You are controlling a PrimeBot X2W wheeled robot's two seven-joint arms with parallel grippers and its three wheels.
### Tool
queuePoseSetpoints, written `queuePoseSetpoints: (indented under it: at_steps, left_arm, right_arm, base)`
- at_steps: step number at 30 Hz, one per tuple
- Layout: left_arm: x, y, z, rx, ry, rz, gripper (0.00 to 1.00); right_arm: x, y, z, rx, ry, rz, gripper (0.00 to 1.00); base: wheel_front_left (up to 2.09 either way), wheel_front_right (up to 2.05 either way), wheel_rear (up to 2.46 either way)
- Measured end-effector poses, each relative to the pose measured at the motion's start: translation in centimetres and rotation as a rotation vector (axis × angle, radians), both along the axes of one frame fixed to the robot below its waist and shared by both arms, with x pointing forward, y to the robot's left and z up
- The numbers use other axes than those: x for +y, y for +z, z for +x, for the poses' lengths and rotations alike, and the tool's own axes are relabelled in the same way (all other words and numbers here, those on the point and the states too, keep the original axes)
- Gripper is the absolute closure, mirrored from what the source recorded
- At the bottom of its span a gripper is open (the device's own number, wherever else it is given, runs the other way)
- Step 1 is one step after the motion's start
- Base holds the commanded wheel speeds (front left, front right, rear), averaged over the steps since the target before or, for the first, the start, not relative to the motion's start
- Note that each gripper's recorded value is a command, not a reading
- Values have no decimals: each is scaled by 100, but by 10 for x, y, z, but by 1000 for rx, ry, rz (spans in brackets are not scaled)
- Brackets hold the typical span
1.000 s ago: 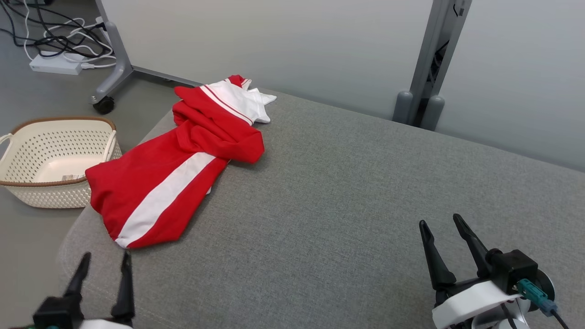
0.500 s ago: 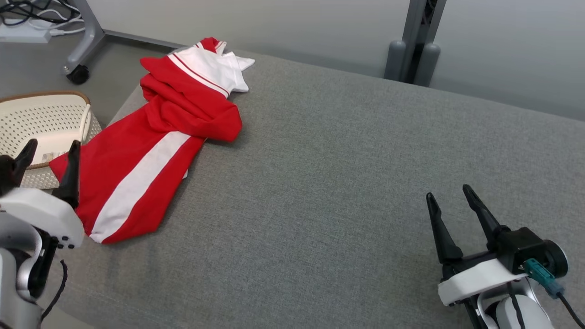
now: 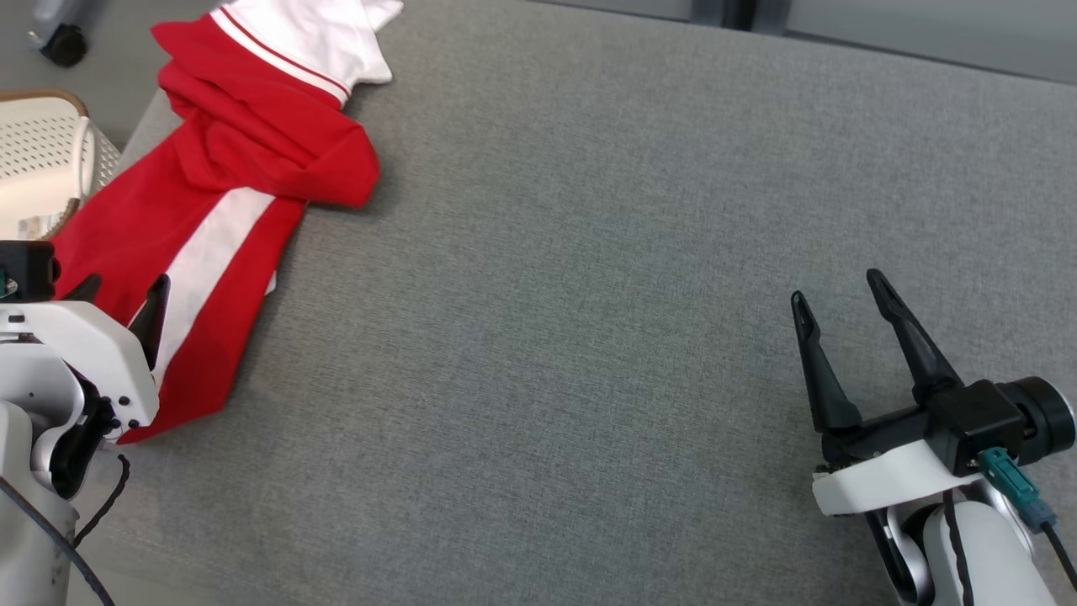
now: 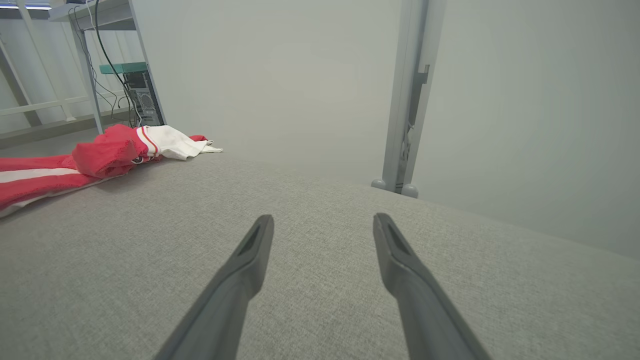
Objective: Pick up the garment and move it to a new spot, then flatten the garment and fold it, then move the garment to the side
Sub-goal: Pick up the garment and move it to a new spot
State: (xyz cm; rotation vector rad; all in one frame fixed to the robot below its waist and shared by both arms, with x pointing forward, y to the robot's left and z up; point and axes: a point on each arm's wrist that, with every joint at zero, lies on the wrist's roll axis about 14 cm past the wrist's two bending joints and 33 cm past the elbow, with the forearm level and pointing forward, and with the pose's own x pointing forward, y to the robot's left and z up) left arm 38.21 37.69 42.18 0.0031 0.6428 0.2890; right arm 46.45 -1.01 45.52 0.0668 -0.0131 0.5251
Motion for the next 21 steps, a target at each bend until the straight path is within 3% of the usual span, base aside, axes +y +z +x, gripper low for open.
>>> queuePoseSetpoints:
  at_steps: [17, 18, 19, 20, 21]
  left_arm:
    - [-9, -69, 11, 166, -3, -63, 0]
    - [-9, -71, 11, 166, -3, -61, 20]
    - [-9, -74, 9, 175, 0, -60, 57]
    - [-10, -76, 8, 183, -1, -62, 75]
    - [-10, -78, 7, 187, -1, -63, 99]
  right_arm:
    - [-24, -7, 9, -10, -60, -34, 0]
    - [-25, -7, 9, -10, -61, -34, 0]
    - [-26, -7, 9, -11, -63, -34, 0]
    - [-26, -7, 9, -11, -65, -35, 0]
    - [-27, -6, 8, -12, -65, -35, 0]
  base:
    - [0, 0, 0]
    - [0, 0, 0]
    - [0, 0, 0]
    - [0, 0, 0]
    - [0, 0, 0]
